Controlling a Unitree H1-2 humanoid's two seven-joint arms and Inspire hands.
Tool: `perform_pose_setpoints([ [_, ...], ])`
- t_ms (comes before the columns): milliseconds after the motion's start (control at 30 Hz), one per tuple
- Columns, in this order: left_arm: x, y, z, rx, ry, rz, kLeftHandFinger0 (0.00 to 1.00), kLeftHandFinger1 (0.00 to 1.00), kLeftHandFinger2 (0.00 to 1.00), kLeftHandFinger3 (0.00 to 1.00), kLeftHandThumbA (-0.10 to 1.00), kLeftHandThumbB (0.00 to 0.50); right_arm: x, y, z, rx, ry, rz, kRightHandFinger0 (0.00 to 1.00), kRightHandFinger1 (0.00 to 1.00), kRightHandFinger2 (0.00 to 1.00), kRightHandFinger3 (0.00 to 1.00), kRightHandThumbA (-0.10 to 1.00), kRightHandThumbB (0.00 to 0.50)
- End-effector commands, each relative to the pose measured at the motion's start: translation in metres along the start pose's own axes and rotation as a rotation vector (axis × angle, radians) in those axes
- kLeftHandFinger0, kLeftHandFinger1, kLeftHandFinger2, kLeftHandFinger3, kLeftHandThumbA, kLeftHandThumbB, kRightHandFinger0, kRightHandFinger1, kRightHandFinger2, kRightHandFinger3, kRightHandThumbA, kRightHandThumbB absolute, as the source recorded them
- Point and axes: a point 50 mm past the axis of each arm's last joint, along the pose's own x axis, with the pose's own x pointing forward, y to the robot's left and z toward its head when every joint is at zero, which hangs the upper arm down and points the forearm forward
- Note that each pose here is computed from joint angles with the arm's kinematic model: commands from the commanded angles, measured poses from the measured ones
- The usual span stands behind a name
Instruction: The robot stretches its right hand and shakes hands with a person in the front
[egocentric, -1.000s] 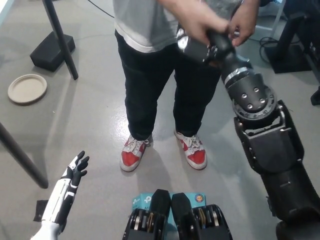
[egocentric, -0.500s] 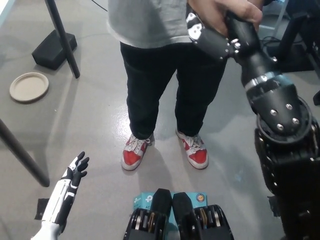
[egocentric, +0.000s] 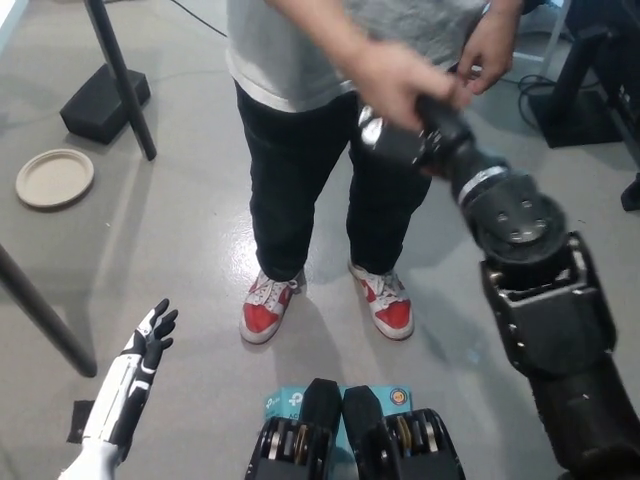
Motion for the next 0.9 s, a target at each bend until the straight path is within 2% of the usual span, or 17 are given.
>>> perform_pose_setpoints([
  [0, 0.007, 0.007, 0.014, 0.023, -0.063, -0.003, 1.00, 1.00, 1.00, 1.00, 1.00, 0.146, 0.033, 0.002, 0.007, -0.011, -0.076, -0.012, 1.00, 1.00, 1.00, 1.00, -0.03, 0.000],
  [467, 0.008, 0.008, 0.016, 0.023, -0.064, 0.001, 1.00, 1.00, 1.00, 1.00, 1.00, 0.134, 0.037, 0.003, -0.004, -0.030, -0.053, -0.013, 1.00, 1.00, 1.00, 1.00, 0.01, 0.000],
  [500, 0.009, 0.008, 0.016, 0.024, -0.065, -0.001, 1.00, 1.00, 1.00, 1.00, 1.00, 0.141, 0.035, 0.001, -0.002, -0.038, -0.062, -0.013, 1.00, 1.00, 1.00, 1.00, 0.25, 0.033],
  [533, 0.009, 0.007, 0.016, 0.023, -0.062, -0.003, 1.00, 1.00, 1.00, 1.00, 1.00, 0.152, 0.030, -0.004, 0.001, -0.050, -0.078, -0.006, 1.00, 1.00, 1.00, 1.00, 0.44, 0.134],
  [567, 0.009, 0.007, 0.016, 0.031, -0.056, -0.003, 1.00, 1.00, 1.00, 1.00, 1.00, 0.154, 0.027, -0.005, 0.002, -0.049, -0.081, 0.005, 1.00, 1.00, 1.00, 1.00, 0.51, 0.165],
  [667, 0.009, 0.007, 0.016, 0.032, -0.056, -0.003, 1.00, 1.00, 1.00, 1.00, 1.00, 0.155, 0.027, -0.005, 0.002, -0.049, -0.080, 0.006, 1.00, 1.00, 1.00, 1.00, 0.53, 0.174],
  [700, 0.010, 0.008, 0.016, 0.030, -0.059, -0.011, 1.00, 1.00, 1.00, 1.00, 1.00, 0.153, 0.009, -0.010, 0.006, -0.126, -0.127, -0.026, 1.00, 1.00, 1.00, 1.00, 0.79, 0.442],
  [767, 0.011, 0.010, 0.017, 0.034, -0.069, -0.006, 1.00, 1.00, 1.00, 1.00, 1.00, 0.151, -0.005, -0.015, 0.012, -0.170, -0.175, -0.058, 1.00, 1.00, 1.00, 1.00, 0.93, 0.486],
  [867, 0.011, 0.010, 0.016, 0.036, -0.068, -0.006, 1.00, 1.00, 1.00, 1.00, 1.00, 0.154, -0.009, -0.015, 0.013, -0.174, -0.179, -0.060, 1.00, 1.00, 1.00, 1.00, 0.95, 0.491],
])
